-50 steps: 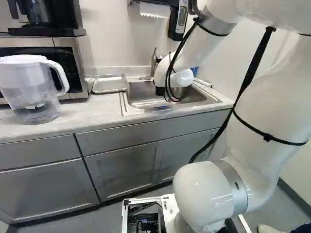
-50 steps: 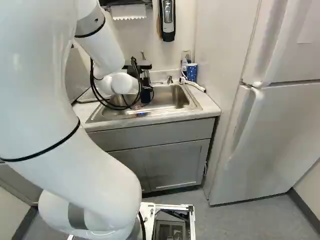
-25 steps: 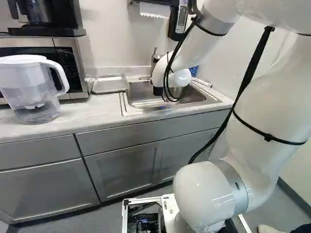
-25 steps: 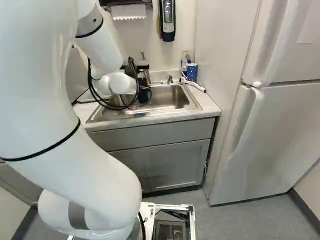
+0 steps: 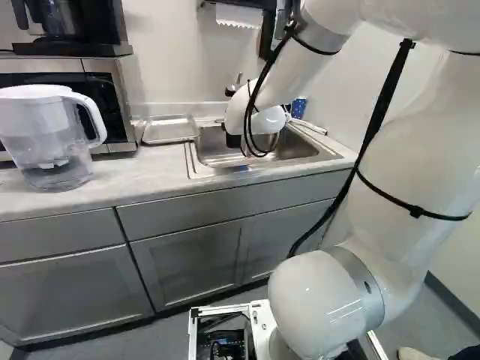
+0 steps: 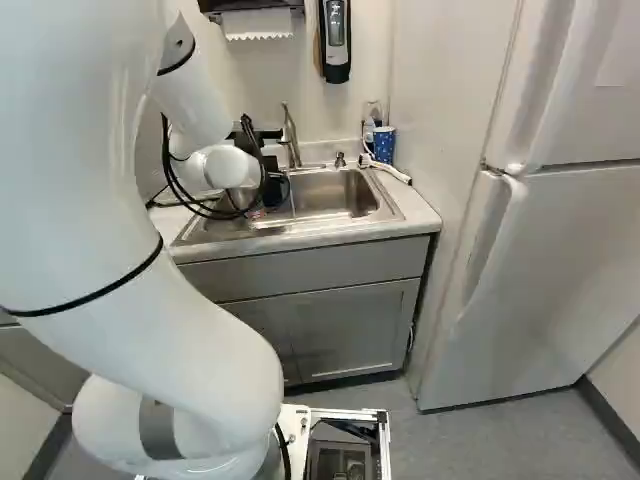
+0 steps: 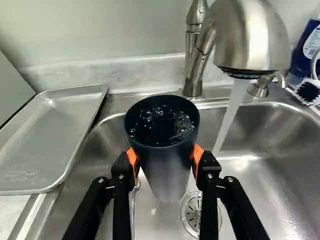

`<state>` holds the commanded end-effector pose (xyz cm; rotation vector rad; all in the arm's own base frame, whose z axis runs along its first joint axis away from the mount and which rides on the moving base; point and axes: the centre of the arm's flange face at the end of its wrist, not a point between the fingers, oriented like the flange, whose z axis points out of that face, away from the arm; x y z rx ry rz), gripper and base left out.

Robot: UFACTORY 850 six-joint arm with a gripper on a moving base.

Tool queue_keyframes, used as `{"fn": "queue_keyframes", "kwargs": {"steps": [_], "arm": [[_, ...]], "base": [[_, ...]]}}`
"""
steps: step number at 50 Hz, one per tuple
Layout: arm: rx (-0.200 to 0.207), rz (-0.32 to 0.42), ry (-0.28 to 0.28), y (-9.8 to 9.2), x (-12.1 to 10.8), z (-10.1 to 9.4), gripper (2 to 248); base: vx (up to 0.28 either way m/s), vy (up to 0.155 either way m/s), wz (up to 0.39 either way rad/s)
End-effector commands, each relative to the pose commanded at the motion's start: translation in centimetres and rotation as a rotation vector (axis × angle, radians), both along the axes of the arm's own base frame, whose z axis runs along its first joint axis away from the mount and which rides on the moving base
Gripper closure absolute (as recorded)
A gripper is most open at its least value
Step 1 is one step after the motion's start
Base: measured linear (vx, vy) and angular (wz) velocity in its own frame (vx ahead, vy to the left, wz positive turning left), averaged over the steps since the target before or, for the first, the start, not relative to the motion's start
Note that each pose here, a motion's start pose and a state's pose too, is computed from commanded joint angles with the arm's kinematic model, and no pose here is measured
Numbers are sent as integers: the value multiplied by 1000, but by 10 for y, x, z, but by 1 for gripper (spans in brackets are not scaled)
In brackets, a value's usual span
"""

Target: Rinse the cup and place it in the tray

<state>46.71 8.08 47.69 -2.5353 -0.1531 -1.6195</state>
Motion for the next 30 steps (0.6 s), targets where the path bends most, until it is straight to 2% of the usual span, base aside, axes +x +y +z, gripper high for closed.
{"fn": "queue_keyframes", "kwargs": {"steps": [30], "arm": [[14,88,-63,43,-2,31,126]], "base": [[0,0,0]]}}
